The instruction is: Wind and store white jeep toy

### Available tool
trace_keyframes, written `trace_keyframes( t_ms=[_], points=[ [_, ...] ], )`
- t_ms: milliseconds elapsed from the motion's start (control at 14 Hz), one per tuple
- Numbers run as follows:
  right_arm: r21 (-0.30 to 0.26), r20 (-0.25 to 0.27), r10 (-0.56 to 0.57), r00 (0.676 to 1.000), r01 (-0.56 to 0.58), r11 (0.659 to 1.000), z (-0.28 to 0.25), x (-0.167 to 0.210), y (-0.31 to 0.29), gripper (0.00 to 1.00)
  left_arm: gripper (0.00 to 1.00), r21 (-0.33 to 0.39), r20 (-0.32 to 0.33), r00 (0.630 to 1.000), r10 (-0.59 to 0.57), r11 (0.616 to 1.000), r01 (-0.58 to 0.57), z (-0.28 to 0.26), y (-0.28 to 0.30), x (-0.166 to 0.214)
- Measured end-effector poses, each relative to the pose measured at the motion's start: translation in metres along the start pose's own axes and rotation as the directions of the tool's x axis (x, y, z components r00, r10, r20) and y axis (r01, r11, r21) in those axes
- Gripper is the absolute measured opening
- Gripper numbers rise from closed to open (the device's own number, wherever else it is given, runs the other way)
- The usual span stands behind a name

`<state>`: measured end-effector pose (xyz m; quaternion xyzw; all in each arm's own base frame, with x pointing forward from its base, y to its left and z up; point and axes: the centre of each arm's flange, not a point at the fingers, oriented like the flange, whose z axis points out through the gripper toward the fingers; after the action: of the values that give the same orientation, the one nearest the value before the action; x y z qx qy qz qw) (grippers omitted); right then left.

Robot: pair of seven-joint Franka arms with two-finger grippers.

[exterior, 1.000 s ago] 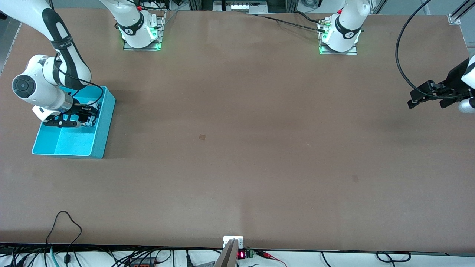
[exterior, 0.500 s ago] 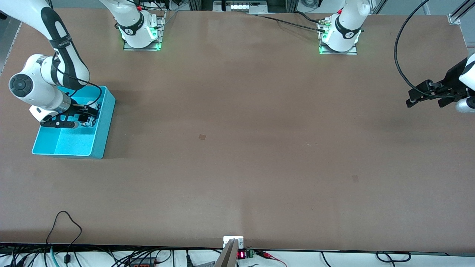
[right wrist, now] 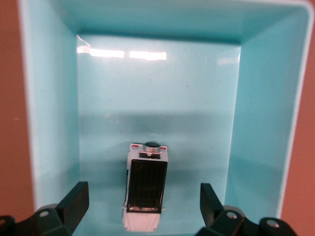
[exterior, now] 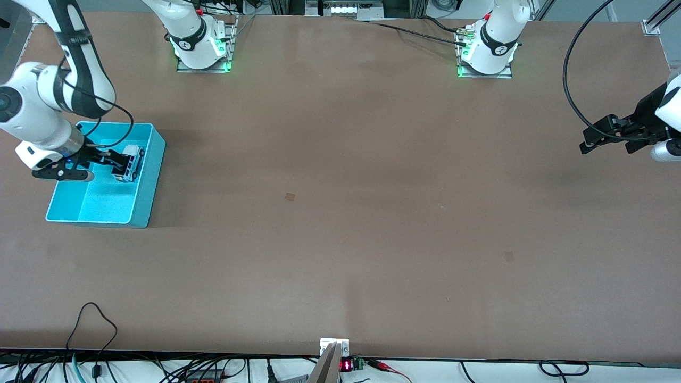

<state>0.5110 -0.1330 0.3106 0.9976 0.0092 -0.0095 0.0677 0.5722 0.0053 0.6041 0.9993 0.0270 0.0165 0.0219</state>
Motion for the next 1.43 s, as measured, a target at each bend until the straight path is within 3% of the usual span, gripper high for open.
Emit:
trace_keyframes(
  t_ms=[357, 714, 1000, 1214, 1429],
  points=[
    [0.012, 0.021, -0.023, 1.0, 0.023, 1.0, -0.117, 0.025, -0.024, 1.0, 1.0, 0.0, 0.001, 1.0, 0.001, 1.0, -0.001, 0.0, 0.0, 0.0],
    [0.018, 0.005, -0.021, 1.0, 0.021, 1.0, -0.212, 0.033, -0.034, 1.0, 1.0, 0.0, 0.001, 1.0, 0.006, 1.0, -0.006, 0.0, 0.003, 0.0],
    [0.011, -0.04, -0.005, 0.999, 0.006, 1.0, -0.267, 0.036, -0.026, 1.0, 1.0, -0.001, 0.001, 1.0, 0.018, 1.0, -0.018, 0.0, 0.01, -0.001],
    [0.114, -0.029, 0.012, 1.0, -0.008, 0.993, -0.286, 0.034, -0.033, 1.0, 1.0, -0.001, 0.002, 1.0, 0.018, 1.0, -0.018, 0.0, 0.01, -0.001],
    [0.136, -0.015, 0.012, 1.0, -0.01, 0.991, -0.294, 0.04, -0.033, 1.0, 1.0, -0.001, 0.003, 1.0, 0.018, 1.0, -0.018, 0.0, 0.01, -0.001]
  ],
)
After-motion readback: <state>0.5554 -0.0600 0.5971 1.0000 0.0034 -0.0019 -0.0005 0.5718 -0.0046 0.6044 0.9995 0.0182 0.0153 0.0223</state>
